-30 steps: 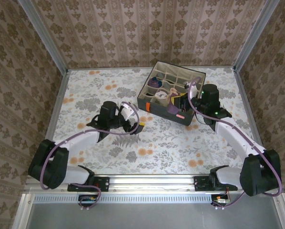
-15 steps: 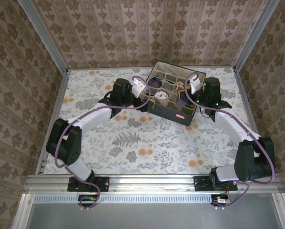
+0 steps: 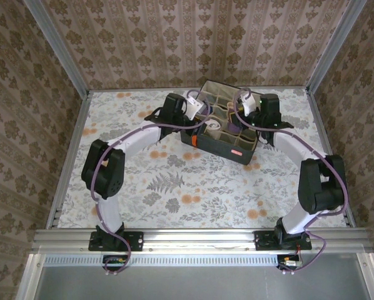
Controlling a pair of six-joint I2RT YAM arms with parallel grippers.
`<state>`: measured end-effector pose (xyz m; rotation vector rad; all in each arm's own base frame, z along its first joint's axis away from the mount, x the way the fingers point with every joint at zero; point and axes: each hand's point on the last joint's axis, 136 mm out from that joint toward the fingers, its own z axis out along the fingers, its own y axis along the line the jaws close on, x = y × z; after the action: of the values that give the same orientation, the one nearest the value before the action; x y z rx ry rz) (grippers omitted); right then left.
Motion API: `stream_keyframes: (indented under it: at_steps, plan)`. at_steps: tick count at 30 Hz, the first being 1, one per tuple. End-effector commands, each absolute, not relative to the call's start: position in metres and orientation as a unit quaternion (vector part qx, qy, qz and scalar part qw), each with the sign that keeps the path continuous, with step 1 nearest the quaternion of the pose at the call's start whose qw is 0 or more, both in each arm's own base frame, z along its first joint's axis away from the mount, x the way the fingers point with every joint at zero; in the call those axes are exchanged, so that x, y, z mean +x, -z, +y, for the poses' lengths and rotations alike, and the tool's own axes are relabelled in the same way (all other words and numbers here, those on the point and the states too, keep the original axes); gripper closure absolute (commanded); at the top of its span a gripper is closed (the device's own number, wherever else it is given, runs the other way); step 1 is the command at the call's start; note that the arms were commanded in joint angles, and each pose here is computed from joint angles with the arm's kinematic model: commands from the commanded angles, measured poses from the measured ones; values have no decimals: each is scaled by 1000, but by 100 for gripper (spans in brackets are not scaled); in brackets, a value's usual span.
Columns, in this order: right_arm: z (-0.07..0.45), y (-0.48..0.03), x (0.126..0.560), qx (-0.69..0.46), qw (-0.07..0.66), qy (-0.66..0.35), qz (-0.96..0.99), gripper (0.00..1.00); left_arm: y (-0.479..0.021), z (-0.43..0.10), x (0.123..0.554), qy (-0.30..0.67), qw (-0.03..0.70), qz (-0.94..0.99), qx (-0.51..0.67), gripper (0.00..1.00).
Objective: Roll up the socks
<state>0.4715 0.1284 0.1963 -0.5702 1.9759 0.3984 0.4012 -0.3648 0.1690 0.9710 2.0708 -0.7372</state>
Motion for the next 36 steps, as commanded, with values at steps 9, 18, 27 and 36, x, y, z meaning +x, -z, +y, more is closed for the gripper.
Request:
stream_keyframes:
  at_steps: [9, 18, 27, 36]
  plan:
    - [120, -190, 511, -250, 515, -136, 809, 95, -127, -364, 392, 263, 293, 832, 391, 94]
    - [105, -158, 520, -257, 482, -121, 829, 95, -108, -354, 391, 250, 271, 847, 384, 97]
    - [93, -148, 517, -273, 471, -110, 831, 95, -102, -345, 395, 246, 263, 856, 371, 99]
    - [92, -145, 525, -280, 471, -107, 830, 95, -98, -343, 394, 250, 252, 859, 368, 100]
